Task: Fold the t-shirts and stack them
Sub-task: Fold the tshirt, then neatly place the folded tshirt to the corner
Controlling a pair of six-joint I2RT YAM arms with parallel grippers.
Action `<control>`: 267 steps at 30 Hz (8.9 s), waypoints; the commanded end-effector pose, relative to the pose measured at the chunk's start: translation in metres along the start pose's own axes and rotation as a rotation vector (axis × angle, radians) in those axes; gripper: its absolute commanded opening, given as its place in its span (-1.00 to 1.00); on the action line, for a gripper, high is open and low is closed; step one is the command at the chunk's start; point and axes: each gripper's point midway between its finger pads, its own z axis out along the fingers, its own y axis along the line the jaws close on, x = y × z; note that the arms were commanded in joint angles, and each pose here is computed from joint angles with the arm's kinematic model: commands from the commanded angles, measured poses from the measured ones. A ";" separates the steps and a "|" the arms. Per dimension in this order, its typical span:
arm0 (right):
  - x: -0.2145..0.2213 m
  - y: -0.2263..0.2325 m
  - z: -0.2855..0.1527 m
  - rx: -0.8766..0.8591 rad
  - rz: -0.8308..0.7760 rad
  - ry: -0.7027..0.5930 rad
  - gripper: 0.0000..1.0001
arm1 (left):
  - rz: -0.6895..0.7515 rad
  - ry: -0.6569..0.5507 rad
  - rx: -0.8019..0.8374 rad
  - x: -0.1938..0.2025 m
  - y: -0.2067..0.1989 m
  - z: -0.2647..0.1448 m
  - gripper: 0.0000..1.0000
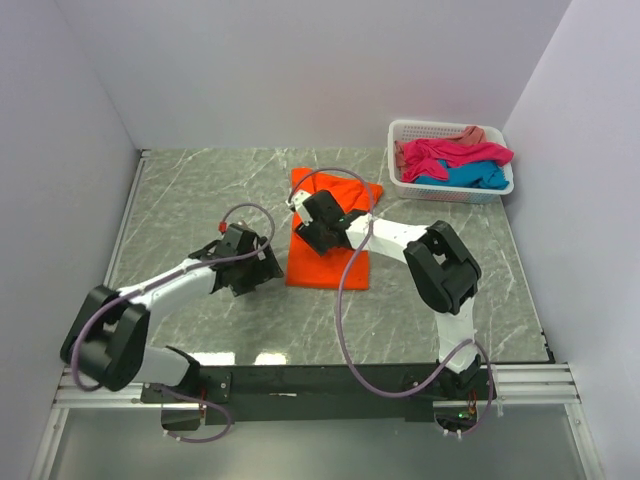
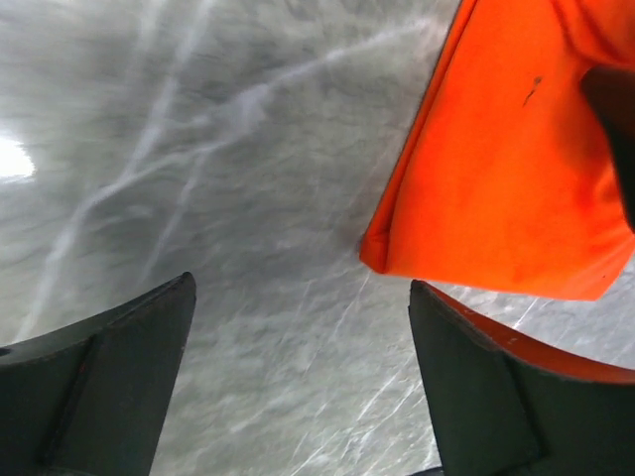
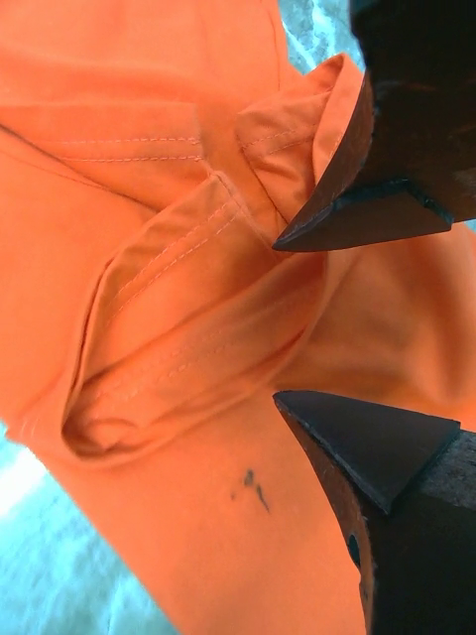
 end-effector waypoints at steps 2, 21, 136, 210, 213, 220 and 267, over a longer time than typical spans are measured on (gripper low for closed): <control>-0.014 -0.004 0.005 -0.010 0.015 -0.036 0.29 | 0.025 0.041 0.146 -0.001 -0.040 0.012 0.78; -0.062 -0.112 0.021 0.271 0.231 -0.130 0.29 | 0.091 0.112 -0.190 0.040 0.016 0.059 -0.99; 0.010 -0.098 -0.004 -0.133 1.060 0.001 -0.18 | 0.180 -0.097 0.008 -0.180 -0.120 0.146 0.86; 0.042 -0.081 -0.004 -0.282 1.158 -0.030 -0.17 | 0.138 -0.041 0.009 -0.157 -0.081 0.150 -0.99; 0.029 -0.086 -0.016 -0.258 1.107 -0.054 -0.08 | 0.145 -0.037 0.029 -0.156 -0.085 0.142 -0.99; 0.037 -0.097 -0.030 -0.109 1.084 -0.039 0.17 | 0.157 -0.086 0.080 -0.169 -0.103 0.104 0.27; 0.279 -0.278 -0.153 0.704 0.612 0.532 -1.00 | -0.067 -0.457 -0.108 -0.152 0.004 -0.062 0.99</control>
